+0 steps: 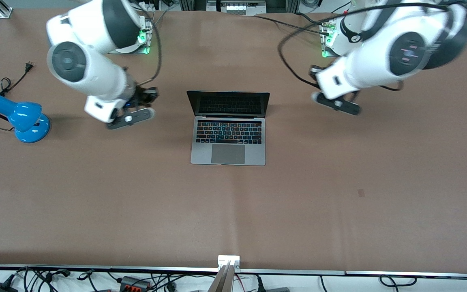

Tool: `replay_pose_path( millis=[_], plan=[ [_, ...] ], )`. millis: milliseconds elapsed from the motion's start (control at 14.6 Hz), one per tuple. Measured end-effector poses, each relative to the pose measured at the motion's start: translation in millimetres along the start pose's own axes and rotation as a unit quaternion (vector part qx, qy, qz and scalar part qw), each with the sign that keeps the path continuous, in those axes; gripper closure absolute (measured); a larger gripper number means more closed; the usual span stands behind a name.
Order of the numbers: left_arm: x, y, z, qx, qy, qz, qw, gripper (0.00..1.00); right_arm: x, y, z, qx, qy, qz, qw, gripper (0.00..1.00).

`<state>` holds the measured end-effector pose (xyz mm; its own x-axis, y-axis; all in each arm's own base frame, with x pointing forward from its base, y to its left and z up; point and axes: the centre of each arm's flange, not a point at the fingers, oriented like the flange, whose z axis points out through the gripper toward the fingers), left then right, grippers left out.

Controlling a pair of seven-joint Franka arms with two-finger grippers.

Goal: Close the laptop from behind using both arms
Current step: 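Move the right gripper and the left gripper toward the laptop screen, then push the screen back with the right gripper while the left gripper pushes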

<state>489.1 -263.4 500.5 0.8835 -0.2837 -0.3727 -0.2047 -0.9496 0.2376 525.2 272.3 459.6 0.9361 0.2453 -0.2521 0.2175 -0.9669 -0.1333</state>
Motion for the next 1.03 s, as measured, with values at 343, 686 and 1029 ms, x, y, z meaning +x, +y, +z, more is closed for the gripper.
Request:
replay_pose_path(
  millis=[343,686,1029],
  plan=[
    [-26.7,50.9,54.7,0.005,0.003,0.018,1.0,0.99,-3.8,-61.4,42.2,0.033,-0.044,0.024,0.998,0.99],
    [-47.1,76.1,108.3,0.021,0.038,0.027,0.999,0.99,-19.8,-75.4,81.1,0.045,-0.103,0.025,0.993,0.99],
    [-54.7,95.7,160.5,0.032,0.056,0.047,0.997,0.99,-34.0,-87.1,108.1,0.03,-0.132,0.018,0.991,0.99]
  ],
)
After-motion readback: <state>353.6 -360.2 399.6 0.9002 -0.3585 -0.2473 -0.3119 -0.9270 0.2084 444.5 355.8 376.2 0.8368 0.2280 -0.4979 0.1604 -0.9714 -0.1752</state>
